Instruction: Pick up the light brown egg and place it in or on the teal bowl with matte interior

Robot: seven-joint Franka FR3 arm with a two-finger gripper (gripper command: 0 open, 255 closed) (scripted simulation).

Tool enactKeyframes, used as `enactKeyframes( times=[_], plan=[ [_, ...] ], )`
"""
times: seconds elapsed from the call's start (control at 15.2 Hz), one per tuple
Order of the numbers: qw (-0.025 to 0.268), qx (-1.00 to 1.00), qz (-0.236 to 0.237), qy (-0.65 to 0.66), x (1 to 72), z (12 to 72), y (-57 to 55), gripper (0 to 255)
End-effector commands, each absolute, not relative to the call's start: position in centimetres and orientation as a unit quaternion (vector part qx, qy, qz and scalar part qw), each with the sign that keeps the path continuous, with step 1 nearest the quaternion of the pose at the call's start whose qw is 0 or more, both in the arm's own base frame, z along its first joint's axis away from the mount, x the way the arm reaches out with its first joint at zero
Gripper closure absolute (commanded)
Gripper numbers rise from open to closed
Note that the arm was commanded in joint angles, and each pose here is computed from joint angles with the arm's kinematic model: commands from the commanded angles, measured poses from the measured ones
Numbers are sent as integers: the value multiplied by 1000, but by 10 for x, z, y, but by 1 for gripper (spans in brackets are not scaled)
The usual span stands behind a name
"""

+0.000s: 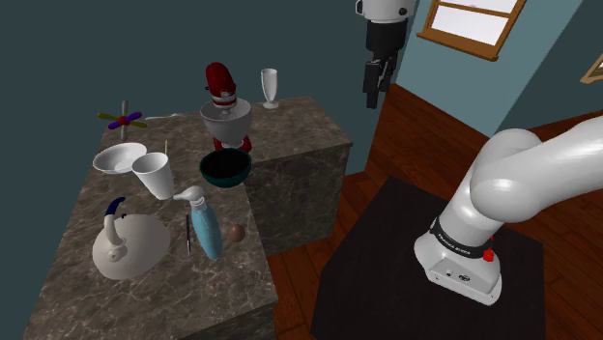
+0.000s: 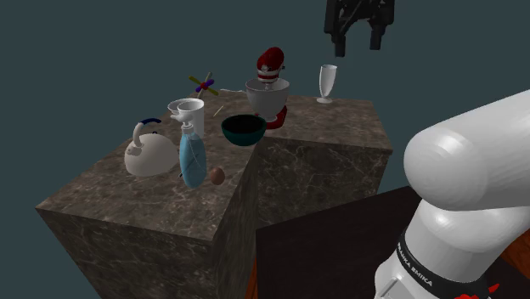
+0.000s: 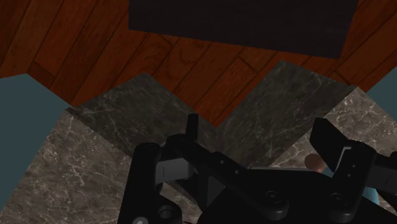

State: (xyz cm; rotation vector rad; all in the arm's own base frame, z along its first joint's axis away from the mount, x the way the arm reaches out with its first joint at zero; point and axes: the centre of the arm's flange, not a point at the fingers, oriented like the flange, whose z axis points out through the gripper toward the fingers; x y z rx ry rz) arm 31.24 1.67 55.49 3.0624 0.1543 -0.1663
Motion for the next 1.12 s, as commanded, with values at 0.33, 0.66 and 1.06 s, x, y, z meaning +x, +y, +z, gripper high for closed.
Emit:
enactKeyframes(
  times=[0.33,0.66,1.06],
  plan=[
    [39,997,-43,40,332,507,56,0],
    [43,998,-32,29,352,459,95,0],
    [48,999,-19,17,380,401,141,0]
  ],
)
